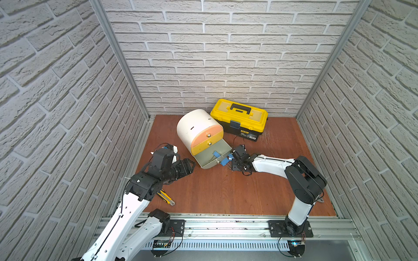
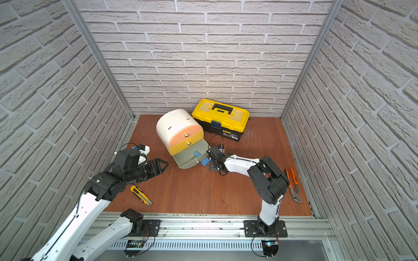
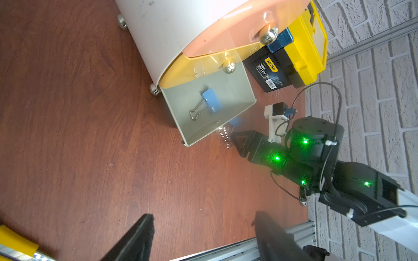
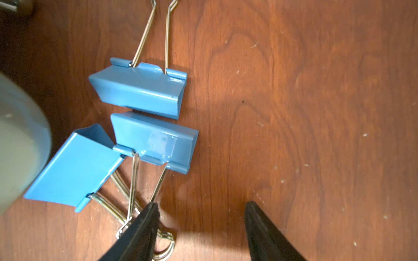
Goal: Put the binder clips in the drawer according to color
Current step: Pick up the binder clip at the center of the board.
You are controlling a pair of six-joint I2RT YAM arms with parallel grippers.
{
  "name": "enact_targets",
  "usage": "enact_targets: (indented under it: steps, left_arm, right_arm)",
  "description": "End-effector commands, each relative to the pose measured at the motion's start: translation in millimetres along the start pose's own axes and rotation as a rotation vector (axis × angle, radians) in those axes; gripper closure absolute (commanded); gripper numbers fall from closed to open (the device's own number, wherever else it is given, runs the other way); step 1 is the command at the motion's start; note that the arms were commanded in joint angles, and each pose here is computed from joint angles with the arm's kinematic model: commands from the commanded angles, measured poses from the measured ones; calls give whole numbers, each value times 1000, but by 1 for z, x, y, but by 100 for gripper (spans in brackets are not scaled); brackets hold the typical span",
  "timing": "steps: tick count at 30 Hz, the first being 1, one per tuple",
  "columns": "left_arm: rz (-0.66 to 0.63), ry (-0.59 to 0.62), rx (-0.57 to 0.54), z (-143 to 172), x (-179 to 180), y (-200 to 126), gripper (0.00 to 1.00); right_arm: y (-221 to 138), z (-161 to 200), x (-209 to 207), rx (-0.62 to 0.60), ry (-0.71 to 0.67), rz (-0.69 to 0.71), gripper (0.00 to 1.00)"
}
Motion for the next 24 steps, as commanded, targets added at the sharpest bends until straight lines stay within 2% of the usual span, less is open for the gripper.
enact_targets:
  steps: [1,15,24]
  left_arm:
    - [3,-1,-36,-4,1,0,25]
    - [7,4,-31,-7,-1,3,25]
    - [5,3,-38,-6,0,1,25]
  right_arm:
    - [-17,-10,11,-32,7,-40,38]
    - [-27,-17,21,-59,8,-68,39]
    - [-12,-11,19,-20,-9,-18,39]
Point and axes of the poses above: each gripper's point midway between its finger pads, its own y axis out along the fingers, its own x axis along the line the jaws close on, z = x × y, the point moved 4 cm from there along -y, back along the fingers, and after that the axes turned 7 degrees about y, right-handed, at the moved point
